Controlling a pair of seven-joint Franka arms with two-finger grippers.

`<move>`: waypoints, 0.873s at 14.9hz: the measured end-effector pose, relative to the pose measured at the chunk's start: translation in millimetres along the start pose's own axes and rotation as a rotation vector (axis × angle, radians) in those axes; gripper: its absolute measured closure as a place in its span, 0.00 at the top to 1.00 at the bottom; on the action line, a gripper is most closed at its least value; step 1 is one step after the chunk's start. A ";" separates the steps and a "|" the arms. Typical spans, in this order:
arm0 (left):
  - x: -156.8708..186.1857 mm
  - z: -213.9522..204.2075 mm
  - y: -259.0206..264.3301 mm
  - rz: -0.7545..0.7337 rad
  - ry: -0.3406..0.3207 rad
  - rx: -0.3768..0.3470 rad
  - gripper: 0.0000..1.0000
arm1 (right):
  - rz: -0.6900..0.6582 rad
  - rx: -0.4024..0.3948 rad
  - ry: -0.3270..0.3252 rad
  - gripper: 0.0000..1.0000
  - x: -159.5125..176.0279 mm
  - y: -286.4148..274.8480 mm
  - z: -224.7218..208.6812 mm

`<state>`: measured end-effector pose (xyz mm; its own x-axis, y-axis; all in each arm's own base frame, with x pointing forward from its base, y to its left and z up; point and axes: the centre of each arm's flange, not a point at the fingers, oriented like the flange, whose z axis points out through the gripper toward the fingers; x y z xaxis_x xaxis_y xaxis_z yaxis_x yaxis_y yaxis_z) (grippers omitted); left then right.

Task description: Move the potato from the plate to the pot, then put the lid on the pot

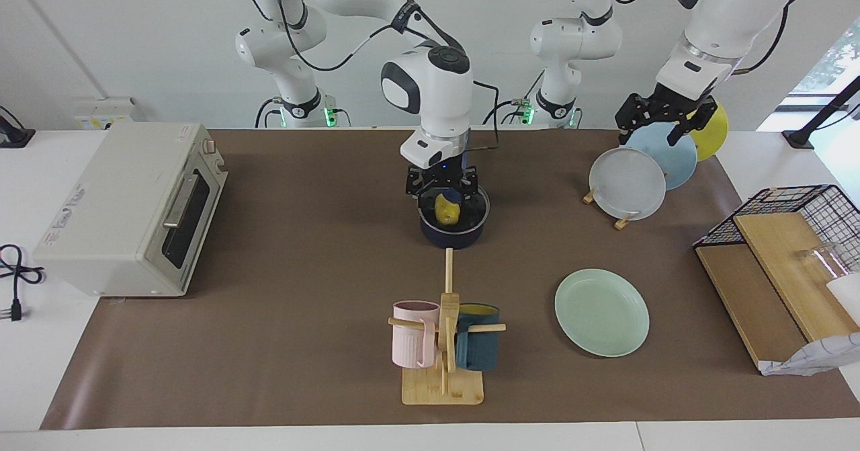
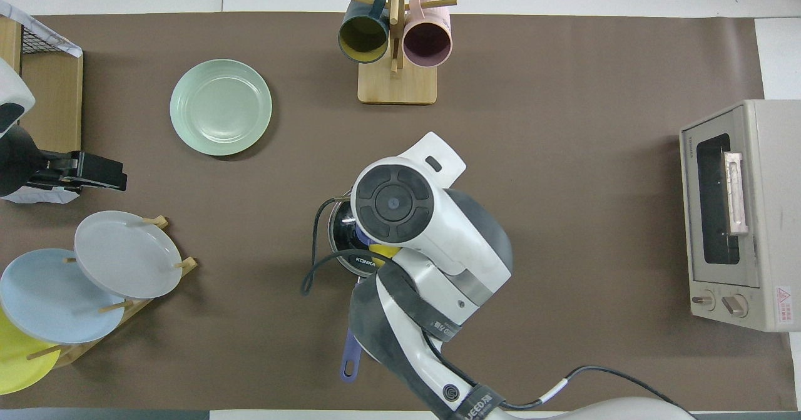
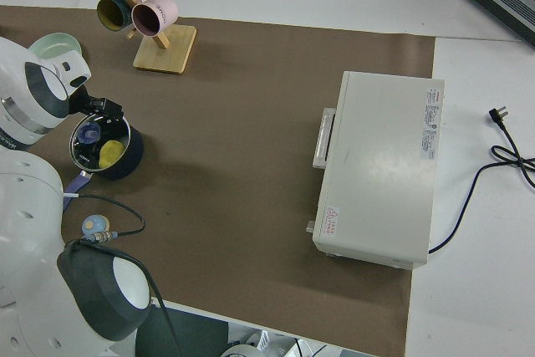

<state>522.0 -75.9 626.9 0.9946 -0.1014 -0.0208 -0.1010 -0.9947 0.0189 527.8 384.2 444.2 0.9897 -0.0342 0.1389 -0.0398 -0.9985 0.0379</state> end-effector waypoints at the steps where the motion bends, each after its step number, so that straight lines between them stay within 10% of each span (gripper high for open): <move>1: 0.0 0.0 0.0 0.000 0.000 0.000 1.00 | -0.006 -0.018 -0.019 1.00 13.9 17.7 -13.2; 13: 0.0 0.0 0.0 0.000 0.000 0.000 1.00 | -0.141 -0.032 -0.216 1.00 63.0 323.1 -119.2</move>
<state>522.0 -75.8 626.9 0.9946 -0.1014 -0.0208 -0.1010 -0.9947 0.0189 560.9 64.6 583.1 0.9921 0.0929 -0.0849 0.0992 -0.9923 0.0740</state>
